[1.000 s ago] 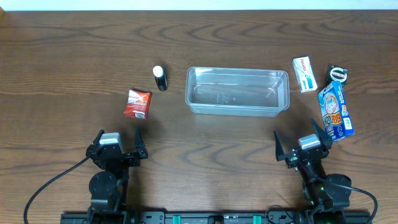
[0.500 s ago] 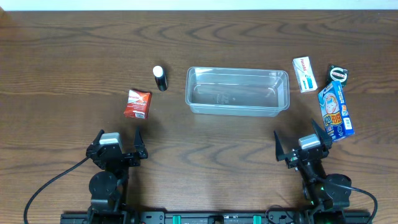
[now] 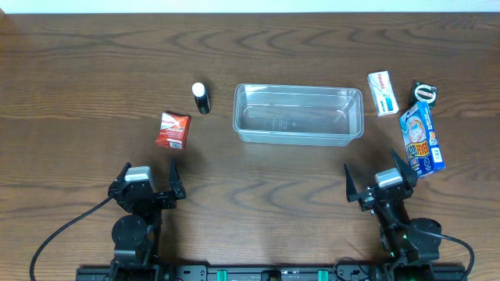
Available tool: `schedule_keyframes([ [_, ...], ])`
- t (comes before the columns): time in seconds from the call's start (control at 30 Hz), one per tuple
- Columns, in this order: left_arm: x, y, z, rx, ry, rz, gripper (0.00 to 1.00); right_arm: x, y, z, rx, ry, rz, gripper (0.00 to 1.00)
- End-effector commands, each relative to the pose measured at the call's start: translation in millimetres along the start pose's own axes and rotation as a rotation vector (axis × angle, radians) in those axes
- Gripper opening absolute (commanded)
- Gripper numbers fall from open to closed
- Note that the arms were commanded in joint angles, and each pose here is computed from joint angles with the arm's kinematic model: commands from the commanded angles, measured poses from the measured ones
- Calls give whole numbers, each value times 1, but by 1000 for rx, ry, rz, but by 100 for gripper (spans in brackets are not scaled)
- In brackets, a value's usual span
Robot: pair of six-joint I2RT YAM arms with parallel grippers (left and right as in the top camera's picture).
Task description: Pack container
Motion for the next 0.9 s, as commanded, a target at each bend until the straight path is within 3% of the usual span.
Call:
schedule_keyframes([
  [0.0, -2, 0, 6, 24, 20, 16, 98, -3, 0, 1, -1, -9, 19, 99],
  [0.6, -2, 0, 6, 24, 20, 16, 98, -3, 0, 1, -2, -9, 19, 99],
  [0.87, -2, 0, 6, 24, 20, 16, 98, -1, -2, -18, -84, -10, 7, 99],
])
Point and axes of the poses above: each gripper's point midway between its finger pads, its own y axis out along the fingers, its own x axis along the line the jaws close on, z = x × y, the point moved 6 cm from there along -y, back along the fingers, and after that the axes turned 15 degrees about y, right-handed, at the moved point
